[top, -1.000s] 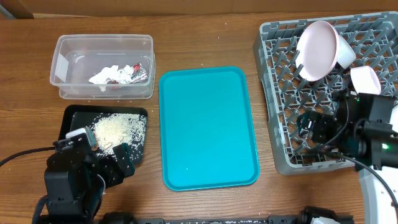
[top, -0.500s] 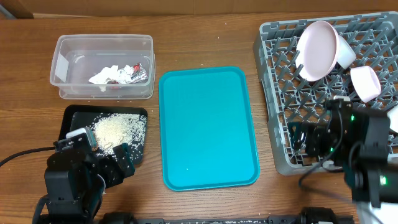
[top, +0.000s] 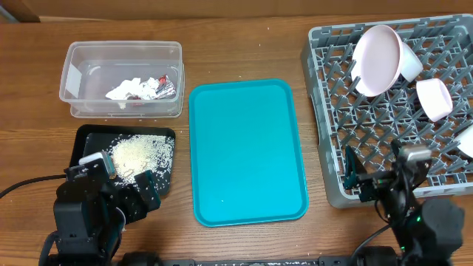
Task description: Sort waste into correct bins and load items into the dishwasher
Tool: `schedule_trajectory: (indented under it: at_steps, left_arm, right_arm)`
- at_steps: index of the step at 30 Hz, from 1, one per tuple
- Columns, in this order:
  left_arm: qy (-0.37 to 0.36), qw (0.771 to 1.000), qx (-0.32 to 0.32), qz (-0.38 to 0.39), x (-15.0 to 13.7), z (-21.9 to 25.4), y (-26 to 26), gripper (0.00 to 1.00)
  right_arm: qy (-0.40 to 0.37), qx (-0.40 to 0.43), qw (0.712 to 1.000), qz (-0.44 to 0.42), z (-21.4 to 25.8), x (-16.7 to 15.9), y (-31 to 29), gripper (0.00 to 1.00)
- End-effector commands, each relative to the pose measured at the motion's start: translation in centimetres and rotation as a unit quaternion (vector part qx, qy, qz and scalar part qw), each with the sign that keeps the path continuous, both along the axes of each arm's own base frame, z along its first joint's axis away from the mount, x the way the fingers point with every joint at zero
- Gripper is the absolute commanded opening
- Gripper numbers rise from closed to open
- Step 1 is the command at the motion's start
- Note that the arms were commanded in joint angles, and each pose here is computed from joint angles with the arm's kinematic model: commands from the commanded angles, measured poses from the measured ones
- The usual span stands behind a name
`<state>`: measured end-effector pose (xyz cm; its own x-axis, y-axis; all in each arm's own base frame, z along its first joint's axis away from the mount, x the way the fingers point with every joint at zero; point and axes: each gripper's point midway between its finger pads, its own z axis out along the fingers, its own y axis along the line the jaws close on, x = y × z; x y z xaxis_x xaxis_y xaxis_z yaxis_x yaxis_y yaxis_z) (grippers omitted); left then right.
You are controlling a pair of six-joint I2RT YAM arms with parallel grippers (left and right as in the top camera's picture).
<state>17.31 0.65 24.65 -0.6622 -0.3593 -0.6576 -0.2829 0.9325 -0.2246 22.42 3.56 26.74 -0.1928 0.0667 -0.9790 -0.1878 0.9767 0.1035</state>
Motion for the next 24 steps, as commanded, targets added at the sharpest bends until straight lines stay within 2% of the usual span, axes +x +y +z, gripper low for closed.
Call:
schedule_trajectory:
  at_steps: [1, 7, 12, 21, 24]
  left_arm:
    - [-0.002, 1.000, -0.008, 0.002, 0.0, 0.0, -0.2, 1.00]
    - [-0.002, 1.000, -0.008, 0.002, 0.0, 0.0, -0.2, 1.00]
    - [-0.002, 1.000, -0.008, 0.002, 0.0, 0.0, -0.2, 1.00]
    - [-0.002, 1.000, -0.008, 0.002, 0.0, 0.0, -0.2, 1.00]
    - [-0.002, 1.000, -0.008, 0.002, 0.0, 0.0, -0.2, 1.00]
  right_arm:
    - [-0.041, 0.000, 0.999, 0.009, -1.0, 0.1, 0.3, 1.00]
    - [-0.131, 0.002, 0.991, 0.009, -2.2, 0.8, 0.4, 1.00]
    - [-0.174, 0.003, 0.985, -0.002, -2.6, 0.9, 0.0, 1.00]
    - [-0.185, 0.003, 0.982, -0.032, -4.4, 1.6, -1.0, 1.00]
    - [-0.149, 0.001, 0.988, -0.041, -6.3, 1.9, -1.3, 1.00]
